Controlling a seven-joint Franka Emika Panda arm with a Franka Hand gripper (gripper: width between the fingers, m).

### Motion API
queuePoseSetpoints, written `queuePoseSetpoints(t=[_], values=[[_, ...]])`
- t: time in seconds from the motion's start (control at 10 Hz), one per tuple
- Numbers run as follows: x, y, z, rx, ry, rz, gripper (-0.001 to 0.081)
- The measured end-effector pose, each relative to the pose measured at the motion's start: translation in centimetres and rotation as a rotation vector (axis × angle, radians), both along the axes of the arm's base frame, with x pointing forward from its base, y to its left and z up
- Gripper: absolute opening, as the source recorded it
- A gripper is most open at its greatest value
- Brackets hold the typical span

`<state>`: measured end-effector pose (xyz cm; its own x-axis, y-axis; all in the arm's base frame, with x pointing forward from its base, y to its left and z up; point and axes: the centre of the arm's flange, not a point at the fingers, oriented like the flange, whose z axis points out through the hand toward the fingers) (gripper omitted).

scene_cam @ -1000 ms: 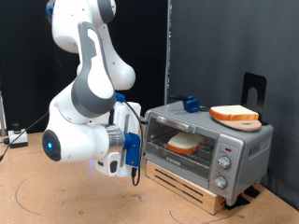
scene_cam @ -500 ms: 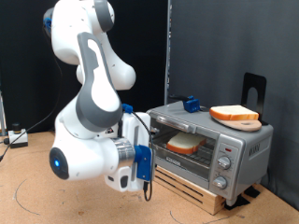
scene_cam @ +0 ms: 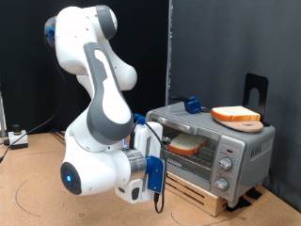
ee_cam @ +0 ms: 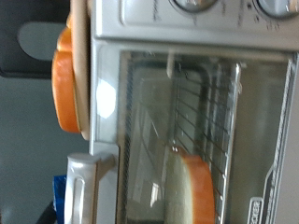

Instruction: Make a piece of toast with the oven

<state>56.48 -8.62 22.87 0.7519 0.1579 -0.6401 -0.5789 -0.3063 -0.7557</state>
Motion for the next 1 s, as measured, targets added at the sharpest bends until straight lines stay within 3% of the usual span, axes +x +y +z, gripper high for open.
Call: queuePoseSetpoints(t=[0.4,1.0], values=[[2.9,1.0,-2.9,0.044,-0.018,-0.006,0.0808],[5.9,8.7,-7.7,-0.008,0.009,0.089,0.0808]])
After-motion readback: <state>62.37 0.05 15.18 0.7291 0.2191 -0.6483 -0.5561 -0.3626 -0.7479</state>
